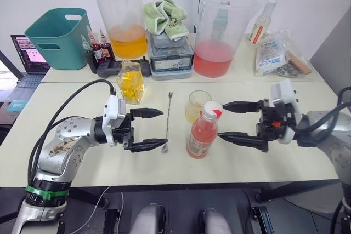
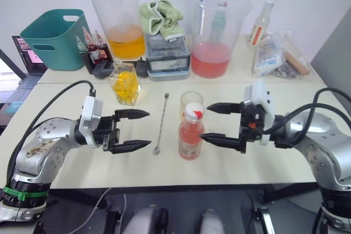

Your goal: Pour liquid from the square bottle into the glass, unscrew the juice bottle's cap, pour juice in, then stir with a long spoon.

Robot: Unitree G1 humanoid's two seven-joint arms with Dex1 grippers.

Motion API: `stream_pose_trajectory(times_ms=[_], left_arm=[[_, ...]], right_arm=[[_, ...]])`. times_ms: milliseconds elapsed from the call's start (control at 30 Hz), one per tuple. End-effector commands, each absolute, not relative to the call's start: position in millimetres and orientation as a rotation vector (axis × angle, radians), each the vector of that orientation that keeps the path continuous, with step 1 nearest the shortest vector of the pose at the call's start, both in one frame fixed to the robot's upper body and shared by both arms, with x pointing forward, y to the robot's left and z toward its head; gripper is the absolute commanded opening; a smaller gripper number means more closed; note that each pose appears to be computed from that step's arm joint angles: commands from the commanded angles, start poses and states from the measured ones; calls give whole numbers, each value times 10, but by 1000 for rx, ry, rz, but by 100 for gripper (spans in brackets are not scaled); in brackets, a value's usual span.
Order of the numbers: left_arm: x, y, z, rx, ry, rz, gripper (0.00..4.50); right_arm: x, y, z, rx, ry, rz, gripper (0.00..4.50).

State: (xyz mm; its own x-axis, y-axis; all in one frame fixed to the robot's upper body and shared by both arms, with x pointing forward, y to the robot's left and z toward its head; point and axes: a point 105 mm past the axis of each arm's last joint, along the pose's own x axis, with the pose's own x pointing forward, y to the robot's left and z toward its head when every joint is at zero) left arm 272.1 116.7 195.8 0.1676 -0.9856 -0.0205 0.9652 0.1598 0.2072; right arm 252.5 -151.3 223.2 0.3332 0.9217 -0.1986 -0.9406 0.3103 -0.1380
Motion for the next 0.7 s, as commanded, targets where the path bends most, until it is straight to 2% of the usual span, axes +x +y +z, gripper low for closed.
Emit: stream_pose_trajectory(times_ms=[33,267,700], left_arm=[[2727,1098,2093,158,-158,-1418,450],[2763,795,2243,93,-113,-1495,450],[2835,244,2166,107,-64,-1571,450]], right_arm=[[2467,-1708,2301,-273,77,1173,449],[2160,-2075,2374,-257,108,1047,449],[1841,-2016,2402,-221,102,920,449]])
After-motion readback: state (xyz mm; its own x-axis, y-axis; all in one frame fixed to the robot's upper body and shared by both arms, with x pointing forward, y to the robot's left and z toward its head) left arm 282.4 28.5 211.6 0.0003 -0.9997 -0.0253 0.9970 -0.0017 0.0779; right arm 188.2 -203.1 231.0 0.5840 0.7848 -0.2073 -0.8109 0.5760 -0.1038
